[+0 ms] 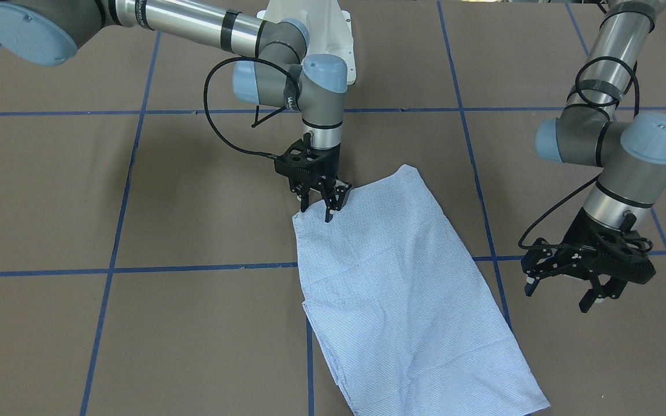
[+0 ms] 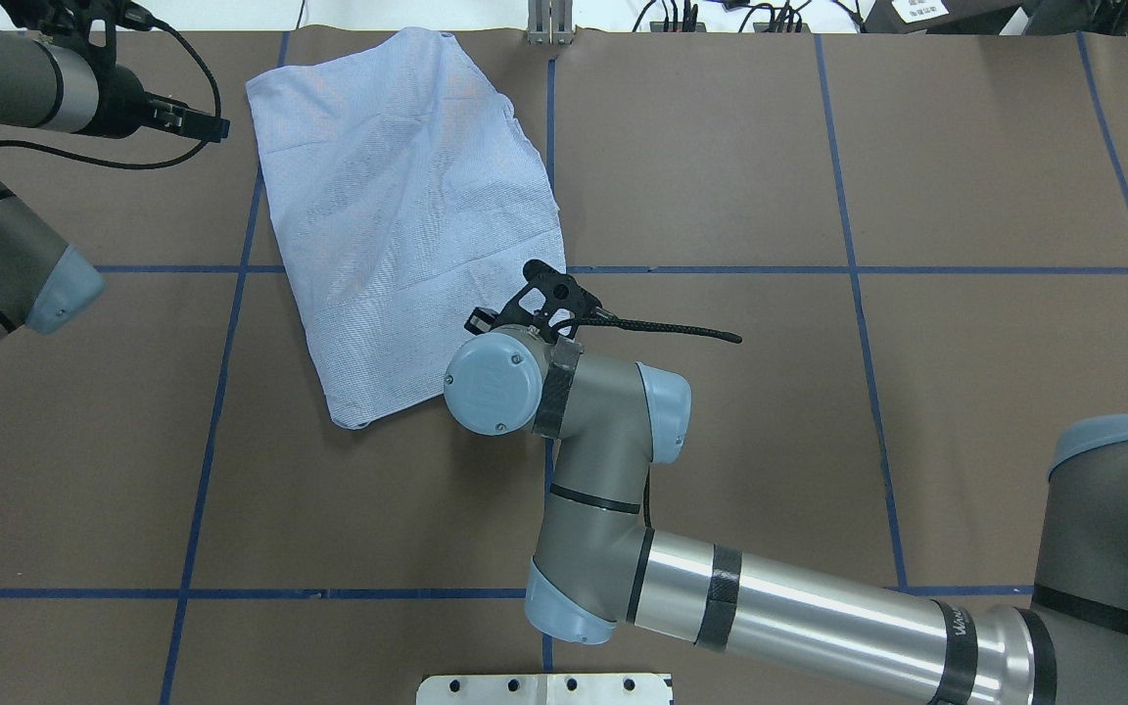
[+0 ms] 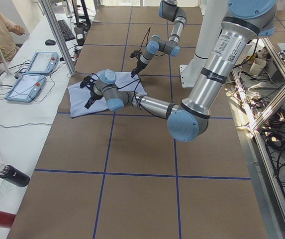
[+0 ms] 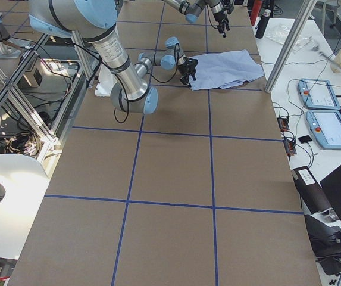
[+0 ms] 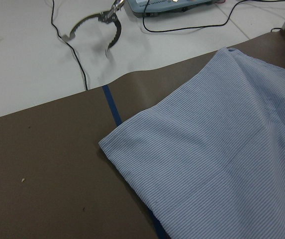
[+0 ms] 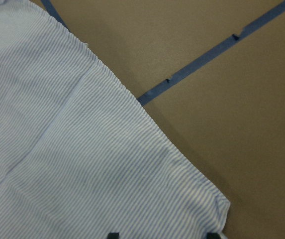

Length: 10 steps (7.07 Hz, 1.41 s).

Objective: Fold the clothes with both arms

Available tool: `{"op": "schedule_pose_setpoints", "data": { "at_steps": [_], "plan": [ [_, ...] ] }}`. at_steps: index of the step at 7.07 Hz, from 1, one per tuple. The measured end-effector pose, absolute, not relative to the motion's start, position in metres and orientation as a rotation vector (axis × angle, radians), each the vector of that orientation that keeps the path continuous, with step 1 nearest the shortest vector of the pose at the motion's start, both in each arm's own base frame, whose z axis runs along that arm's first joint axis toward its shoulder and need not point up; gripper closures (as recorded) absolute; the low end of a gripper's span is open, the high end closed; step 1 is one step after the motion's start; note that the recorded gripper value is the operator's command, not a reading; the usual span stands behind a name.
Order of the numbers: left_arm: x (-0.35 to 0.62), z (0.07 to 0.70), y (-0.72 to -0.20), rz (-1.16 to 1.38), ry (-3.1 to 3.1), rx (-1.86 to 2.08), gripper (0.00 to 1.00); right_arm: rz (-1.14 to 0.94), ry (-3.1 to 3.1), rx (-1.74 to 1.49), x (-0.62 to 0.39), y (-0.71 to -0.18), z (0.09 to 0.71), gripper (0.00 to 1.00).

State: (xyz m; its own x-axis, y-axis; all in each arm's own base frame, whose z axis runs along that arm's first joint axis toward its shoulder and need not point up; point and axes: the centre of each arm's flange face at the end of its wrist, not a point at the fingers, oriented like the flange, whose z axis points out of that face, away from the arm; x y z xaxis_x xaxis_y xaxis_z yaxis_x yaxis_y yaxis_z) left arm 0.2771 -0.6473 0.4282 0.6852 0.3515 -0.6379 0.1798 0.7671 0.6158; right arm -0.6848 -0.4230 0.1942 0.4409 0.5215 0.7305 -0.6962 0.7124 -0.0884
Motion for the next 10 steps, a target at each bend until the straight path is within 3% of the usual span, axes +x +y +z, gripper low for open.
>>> {"op": "schedule_pose_setpoints", "data": {
  "at_steps": [1,7,10],
  "plan": [
    [0.277,0.429,-0.647,0.106,0.828,0.711,0.0,0.764,-0.815,0.239,-0.685,-0.423,0.194,1.0],
    [0.276,0.417,-0.64,0.066,0.864,0.705,0.0,0.771,-0.865,0.239,-0.648,-0.415,0.185,1.0],
    [0.273,0.405,-0.619,0.05,0.909,0.707,0.0,0.715,-0.934,0.292,-0.601,-0.311,0.215,1.0]
  ]
}}
